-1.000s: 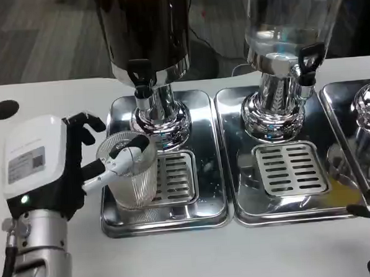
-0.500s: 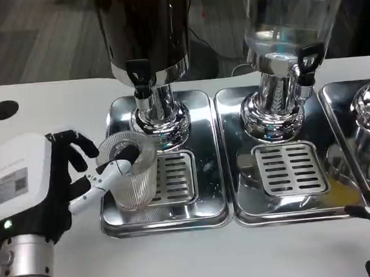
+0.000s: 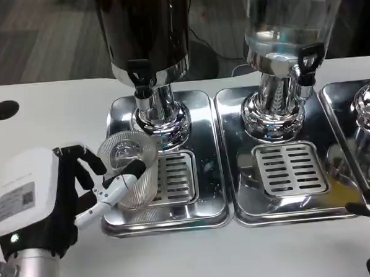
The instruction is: Grasp the cup under the faucet to collect the drink, then remove the cup.
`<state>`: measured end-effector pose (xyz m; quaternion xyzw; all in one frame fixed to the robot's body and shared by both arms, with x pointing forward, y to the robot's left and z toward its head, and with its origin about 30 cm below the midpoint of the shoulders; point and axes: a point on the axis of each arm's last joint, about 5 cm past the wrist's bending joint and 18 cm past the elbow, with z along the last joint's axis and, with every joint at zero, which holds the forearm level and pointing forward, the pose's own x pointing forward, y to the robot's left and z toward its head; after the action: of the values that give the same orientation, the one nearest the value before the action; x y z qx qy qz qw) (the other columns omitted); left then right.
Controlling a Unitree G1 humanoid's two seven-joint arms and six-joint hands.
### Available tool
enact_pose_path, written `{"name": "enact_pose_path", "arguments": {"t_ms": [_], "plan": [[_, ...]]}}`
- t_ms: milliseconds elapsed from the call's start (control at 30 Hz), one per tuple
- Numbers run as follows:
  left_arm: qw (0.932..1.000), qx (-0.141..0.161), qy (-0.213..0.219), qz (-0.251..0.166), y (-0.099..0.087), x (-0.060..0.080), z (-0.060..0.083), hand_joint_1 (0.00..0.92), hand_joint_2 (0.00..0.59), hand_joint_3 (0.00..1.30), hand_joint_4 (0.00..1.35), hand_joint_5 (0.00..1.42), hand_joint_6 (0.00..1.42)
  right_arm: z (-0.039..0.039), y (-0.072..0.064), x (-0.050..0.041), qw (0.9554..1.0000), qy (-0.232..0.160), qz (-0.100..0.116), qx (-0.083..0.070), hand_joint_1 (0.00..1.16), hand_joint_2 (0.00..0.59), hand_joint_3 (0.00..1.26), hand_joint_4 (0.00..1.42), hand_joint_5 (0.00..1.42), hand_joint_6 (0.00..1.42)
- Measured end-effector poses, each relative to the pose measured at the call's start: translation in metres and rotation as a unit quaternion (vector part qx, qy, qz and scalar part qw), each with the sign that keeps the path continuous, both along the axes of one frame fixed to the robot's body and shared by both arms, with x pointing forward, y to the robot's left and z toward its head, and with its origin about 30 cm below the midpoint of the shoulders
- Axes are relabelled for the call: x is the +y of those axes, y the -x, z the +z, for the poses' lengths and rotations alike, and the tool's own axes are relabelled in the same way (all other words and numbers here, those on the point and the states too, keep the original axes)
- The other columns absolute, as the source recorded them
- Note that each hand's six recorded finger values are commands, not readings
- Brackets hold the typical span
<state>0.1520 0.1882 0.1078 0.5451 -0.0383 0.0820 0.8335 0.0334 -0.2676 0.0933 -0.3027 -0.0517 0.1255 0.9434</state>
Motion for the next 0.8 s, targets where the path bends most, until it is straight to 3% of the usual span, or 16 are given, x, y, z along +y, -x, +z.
{"name": "enact_pose_path", "arguments": {"t_ms": [233,333,800], "plan": [[1.0,0.001,0.0,-0.006,-0.009,-0.004,-0.006,0.006,0.074,0.74,0.77,0.84,0.97,-0.0019,0.003,-0.0022,0.9999,-0.005,-0.008,0.008,0.42,0.467,0.16,0.0,0.0,0.0],[0.9994,0.033,0.002,-0.014,-0.007,-0.009,-0.015,0.006,0.074,0.73,0.77,0.83,0.96,-0.0026,0.004,-0.0036,0.9999,-0.007,-0.011,0.011,0.42,0.467,0.16,0.0,0.0,0.0],[0.999,0.035,0.005,-0.027,-0.015,-0.015,-0.014,0.0,0.077,0.71,0.74,0.73,0.89,-0.003,0.005,-0.0065,0.9998,-0.007,-0.012,0.014,0.42,0.467,0.17,0.0,0.0,0.0]]}}
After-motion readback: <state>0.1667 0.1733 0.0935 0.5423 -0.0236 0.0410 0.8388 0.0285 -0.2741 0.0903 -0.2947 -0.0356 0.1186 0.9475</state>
